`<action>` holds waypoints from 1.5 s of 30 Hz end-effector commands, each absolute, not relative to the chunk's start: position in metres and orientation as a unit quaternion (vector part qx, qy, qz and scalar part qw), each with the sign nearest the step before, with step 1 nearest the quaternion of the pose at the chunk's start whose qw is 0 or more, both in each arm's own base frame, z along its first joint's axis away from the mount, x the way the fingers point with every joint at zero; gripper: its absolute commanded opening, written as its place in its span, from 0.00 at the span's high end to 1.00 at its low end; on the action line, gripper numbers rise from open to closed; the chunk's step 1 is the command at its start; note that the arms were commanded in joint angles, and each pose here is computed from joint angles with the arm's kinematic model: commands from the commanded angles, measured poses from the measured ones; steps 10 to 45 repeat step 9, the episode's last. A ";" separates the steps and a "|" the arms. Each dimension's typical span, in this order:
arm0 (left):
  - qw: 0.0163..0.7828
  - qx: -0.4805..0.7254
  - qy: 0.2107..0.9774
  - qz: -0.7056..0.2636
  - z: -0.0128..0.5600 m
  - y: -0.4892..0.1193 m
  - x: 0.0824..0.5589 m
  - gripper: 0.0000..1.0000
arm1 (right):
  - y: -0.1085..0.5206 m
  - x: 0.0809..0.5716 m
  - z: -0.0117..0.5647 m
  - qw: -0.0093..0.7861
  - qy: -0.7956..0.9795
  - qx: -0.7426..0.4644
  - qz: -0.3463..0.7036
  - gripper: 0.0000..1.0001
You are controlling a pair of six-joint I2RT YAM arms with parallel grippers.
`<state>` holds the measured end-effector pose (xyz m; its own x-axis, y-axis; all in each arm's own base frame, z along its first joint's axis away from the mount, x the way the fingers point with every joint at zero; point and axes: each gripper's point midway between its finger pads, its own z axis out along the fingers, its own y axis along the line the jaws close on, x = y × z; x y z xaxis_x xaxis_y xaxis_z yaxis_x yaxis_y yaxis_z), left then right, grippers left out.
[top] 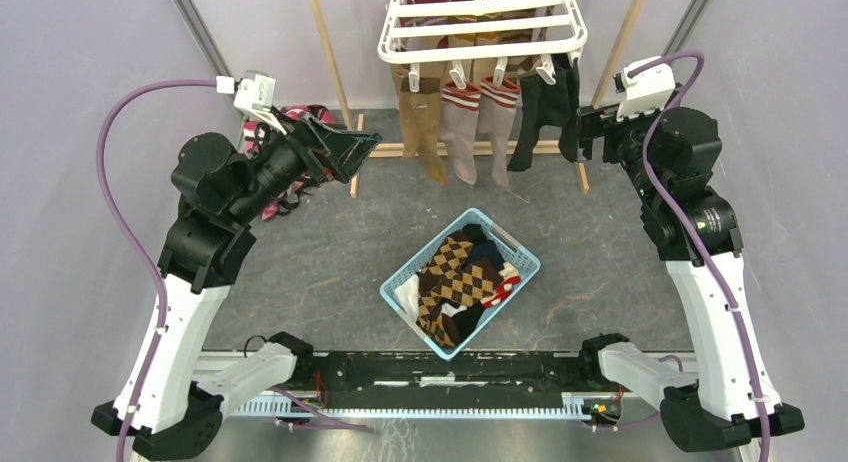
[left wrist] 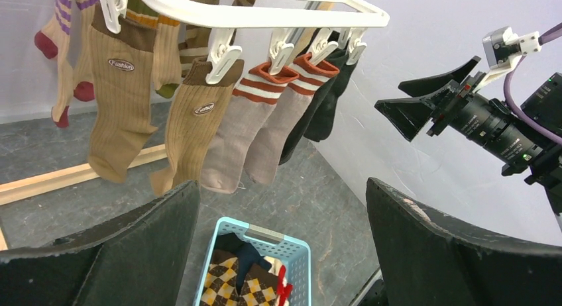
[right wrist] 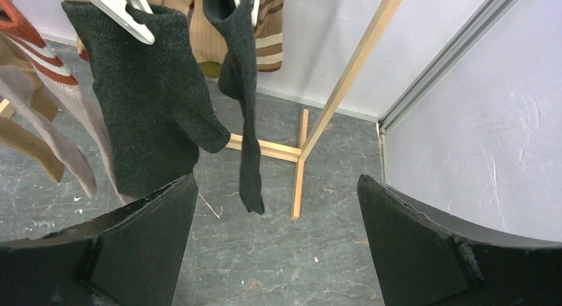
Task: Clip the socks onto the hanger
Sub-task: Reset both arms
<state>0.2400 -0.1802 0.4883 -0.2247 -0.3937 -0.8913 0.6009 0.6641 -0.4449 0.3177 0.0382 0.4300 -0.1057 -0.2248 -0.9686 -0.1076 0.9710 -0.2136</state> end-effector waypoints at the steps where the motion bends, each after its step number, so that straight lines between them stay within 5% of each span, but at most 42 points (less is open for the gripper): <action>1: 0.634 0.092 0.660 -0.392 0.500 -0.177 0.237 0.00 | 0.035 0.316 0.456 0.687 0.720 -0.088 -0.041 0.02; 45: 0.634 0.093 0.663 -0.388 0.497 -0.177 0.239 0.00 | 0.034 0.316 0.456 0.688 0.720 -0.088 -0.041 0.02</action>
